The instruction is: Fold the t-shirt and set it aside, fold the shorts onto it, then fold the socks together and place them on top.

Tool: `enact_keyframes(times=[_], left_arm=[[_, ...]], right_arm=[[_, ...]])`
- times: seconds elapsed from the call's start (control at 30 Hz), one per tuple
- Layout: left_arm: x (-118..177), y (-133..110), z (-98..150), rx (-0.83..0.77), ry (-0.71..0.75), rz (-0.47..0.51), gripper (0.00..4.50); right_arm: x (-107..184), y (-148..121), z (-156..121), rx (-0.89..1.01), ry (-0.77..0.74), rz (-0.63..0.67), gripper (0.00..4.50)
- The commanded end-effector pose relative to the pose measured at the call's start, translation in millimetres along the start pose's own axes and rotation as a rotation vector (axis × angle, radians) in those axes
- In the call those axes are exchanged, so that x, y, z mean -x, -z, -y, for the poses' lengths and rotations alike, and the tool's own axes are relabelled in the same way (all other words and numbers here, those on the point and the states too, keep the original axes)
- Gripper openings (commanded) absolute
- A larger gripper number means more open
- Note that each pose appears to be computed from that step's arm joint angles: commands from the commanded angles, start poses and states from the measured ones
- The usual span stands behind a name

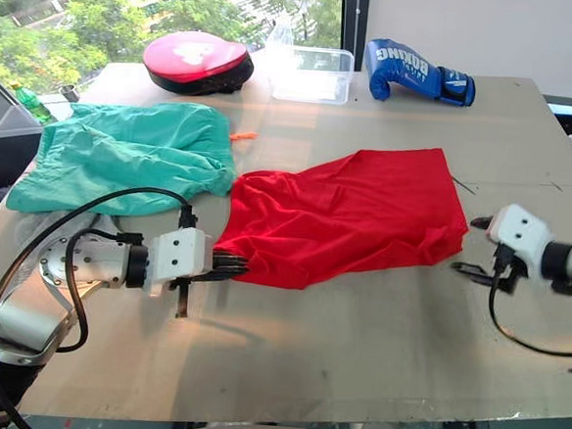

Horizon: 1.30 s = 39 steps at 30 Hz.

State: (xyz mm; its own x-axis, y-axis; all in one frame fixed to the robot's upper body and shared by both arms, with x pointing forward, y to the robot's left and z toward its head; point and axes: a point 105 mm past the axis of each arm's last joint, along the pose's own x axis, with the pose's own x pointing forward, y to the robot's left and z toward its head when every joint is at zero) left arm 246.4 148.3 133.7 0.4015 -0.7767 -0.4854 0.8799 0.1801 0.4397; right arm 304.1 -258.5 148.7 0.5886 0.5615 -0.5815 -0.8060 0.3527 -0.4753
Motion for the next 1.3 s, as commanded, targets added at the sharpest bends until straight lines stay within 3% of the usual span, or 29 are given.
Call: enact_keyframes(times=[0.03,0.57,0.77,0.8,0.87,0.93,1.17,1.3], left_arm=[[2,-9,0,-0.049,-0.016,0.011,0.08],[-1,-10,4,-0.044,-0.026,0.012,0.08],[-2,-9,5,-0.044,-0.025,0.01,0.0],[-1,-9,5,-0.043,-0.025,0.009,0.0],[-1,-8,6,-0.042,-0.025,0.007,0.0],[-1,-8,6,-0.04,-0.027,0.005,0.0],[-2,-5,7,-0.029,-0.02,0.003,0.0],[-3,1,2,-0.042,-0.008,-0.005,0.0]], right_arm=[[-1,3,9,0.071,-0.02,-0.035,4.5],[-24,-15,6,0.119,-0.158,0.064,4.5],[-24,-17,-3,0.123,-0.204,0.081,1.82],[-23,-18,-3,0.124,-0.202,0.082,1.56],[-18,-19,-3,0.13,-0.192,0.083,0.6],[-11,-20,-3,0.135,-0.18,0.08,0.05],[13,-25,-23,0.132,-0.166,0.065,0.05],[24,-30,-48,0.05,-0.197,0.071,0.05]])
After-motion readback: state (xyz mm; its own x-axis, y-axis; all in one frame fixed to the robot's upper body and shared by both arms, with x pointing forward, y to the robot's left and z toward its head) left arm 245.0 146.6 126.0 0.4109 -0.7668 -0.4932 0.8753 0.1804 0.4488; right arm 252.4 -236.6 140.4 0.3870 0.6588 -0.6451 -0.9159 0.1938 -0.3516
